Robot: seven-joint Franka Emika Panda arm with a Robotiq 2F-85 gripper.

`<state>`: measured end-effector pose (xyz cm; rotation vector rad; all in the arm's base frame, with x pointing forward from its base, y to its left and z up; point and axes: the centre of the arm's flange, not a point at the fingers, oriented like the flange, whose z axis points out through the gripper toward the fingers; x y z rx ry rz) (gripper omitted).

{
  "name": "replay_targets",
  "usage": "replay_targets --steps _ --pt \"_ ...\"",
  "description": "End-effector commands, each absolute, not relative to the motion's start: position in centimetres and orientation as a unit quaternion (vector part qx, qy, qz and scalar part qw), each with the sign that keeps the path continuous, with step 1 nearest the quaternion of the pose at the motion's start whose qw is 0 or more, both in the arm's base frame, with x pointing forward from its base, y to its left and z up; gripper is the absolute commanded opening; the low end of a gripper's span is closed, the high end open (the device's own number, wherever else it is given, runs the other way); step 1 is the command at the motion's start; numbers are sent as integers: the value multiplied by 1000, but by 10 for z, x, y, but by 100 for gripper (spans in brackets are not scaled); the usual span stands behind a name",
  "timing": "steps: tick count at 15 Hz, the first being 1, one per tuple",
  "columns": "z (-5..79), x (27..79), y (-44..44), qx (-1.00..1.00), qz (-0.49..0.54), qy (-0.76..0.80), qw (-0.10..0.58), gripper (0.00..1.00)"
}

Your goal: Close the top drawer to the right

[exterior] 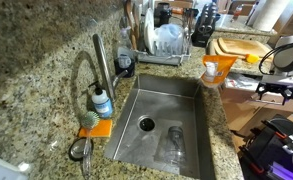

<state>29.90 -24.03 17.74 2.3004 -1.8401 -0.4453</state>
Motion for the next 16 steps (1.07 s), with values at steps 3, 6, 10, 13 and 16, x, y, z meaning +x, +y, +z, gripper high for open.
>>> replay_targets --steps 3,6,10,13,16 --pt "145 291 -320 680 -64 -729 48 100" --pt "159 283 -306 684 -75 -724 49 100" --pt "158 286 -303 689 -75 -719 51 100" --pt "152 297 -312 680 -33 -728 80 100" --pt "146 307 -339 665 30 -741 89 100"
